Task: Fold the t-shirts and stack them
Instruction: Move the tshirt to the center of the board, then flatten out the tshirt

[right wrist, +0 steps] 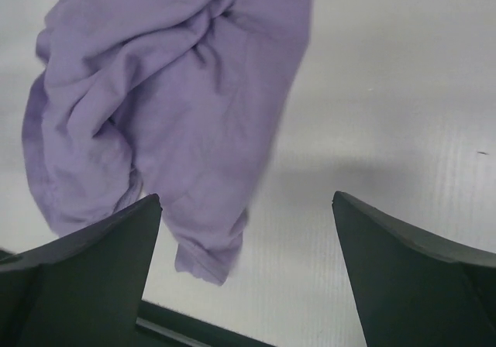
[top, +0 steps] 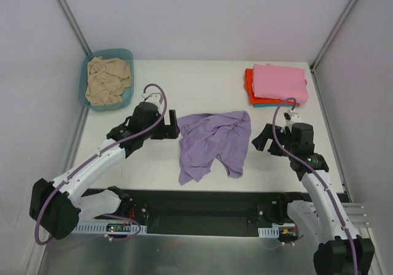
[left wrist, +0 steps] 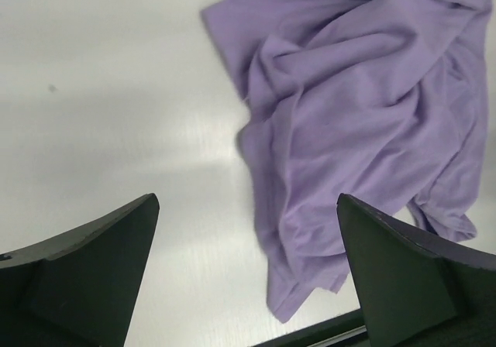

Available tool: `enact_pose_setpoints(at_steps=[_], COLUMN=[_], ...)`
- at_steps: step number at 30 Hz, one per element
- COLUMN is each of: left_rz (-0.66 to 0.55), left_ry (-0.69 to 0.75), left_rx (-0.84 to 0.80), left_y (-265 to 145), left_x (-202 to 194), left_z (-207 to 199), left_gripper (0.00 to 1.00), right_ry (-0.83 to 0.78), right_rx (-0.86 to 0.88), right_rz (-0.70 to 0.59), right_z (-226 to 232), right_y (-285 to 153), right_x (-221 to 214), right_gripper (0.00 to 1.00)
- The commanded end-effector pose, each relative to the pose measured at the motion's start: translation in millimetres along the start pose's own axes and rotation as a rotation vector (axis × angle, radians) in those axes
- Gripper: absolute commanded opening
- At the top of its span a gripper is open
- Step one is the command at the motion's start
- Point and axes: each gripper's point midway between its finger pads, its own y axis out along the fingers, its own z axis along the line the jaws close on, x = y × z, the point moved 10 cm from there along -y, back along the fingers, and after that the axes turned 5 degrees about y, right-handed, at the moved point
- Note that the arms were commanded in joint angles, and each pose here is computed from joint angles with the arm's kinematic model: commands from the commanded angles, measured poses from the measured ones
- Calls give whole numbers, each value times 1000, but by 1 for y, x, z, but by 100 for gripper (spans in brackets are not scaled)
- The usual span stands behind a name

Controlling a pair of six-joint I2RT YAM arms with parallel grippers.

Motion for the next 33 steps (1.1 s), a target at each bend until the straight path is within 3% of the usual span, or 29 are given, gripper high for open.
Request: enact_pose_setpoints(at_steps=[1,4,8,14,18,25,29,31,33], left_rz=[-57,-85,-35,0,-24,-42,-39,-40,-42], left_ry=[-186,-370,-573,-621,-635,-633,-628,-635,-633], left_rx=[208,345,345,399,446,465,463,462,459], left_y=[-13,-15,-11,-4,-7,-10,-10,-10,-10], left_x=[-27,-41,-53,-63,-68,-74,-74,-74,-73], left_z=[30,59,84,93,101,105,105,105,105], left_gripper=[99,99,99,99,99,99,99,99,99], right_ry=[-230,-359,-504,-626,-569,-539,-538,-538,-539], right_rx=[171,215,263,172,90,-102,-124,-109,-104], right_rz=[15,86,209,273,252,288,315,333,341], right_z=[43,77,127,212,250,266,265,267,269], right_y=[-8,-5,16,55,86,133,148,157,162], right_x=[0,-12,-44,-72,-78,-99,-112,-119,-123], right_gripper=[97,97,97,97,96,88,84,78,62])
